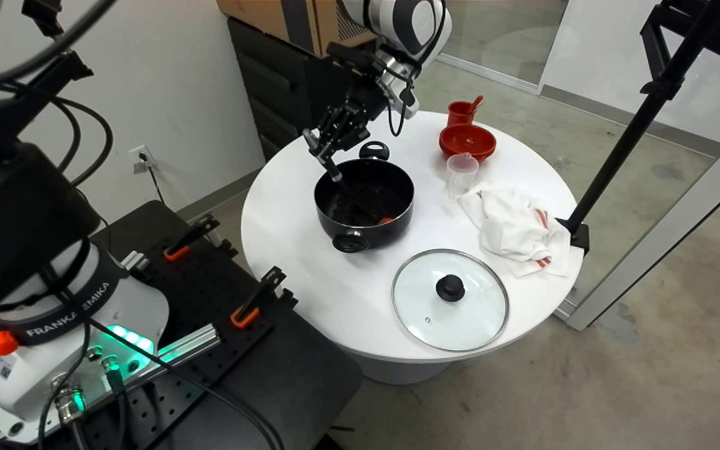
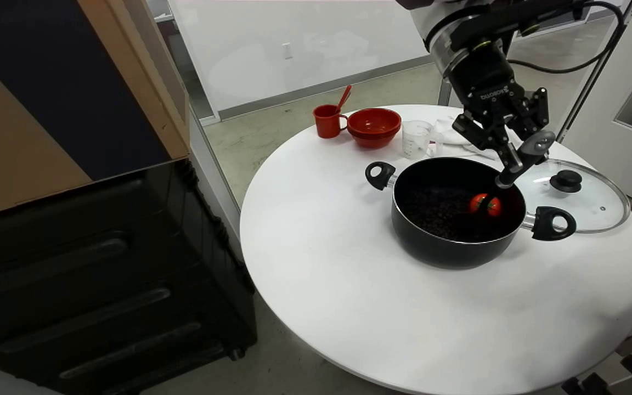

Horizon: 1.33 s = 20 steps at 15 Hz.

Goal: Use the black serving spoon in the black pot to stir its contents

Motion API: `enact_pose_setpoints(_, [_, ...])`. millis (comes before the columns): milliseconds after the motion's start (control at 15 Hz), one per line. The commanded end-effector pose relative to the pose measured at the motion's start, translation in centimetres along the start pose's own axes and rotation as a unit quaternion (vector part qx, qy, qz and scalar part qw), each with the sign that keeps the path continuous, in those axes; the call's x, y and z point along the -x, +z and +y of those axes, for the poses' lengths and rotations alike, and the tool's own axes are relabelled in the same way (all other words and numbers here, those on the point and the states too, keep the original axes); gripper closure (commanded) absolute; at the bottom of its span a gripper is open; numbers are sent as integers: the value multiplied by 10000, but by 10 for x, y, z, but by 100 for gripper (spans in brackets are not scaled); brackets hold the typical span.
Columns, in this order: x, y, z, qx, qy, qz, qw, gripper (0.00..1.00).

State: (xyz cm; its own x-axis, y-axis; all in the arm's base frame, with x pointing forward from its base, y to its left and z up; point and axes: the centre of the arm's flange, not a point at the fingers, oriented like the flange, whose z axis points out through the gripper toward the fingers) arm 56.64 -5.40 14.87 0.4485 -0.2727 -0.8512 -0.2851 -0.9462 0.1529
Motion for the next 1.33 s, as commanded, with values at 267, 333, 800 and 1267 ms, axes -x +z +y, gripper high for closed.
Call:
enact_pose_setpoints(267, [-32,-30,-30,-23,-153,-96,9998,92])
enact_pose_setpoints(333, [-35,-32,-33,-13,-160,-83,9998,92])
enact_pose_setpoints(800, [-45,-54,-40,-79,-221,-114,9997,92])
enact_pose_setpoints(1267, [-28,-13,-68,428,-743,-679,9940,92])
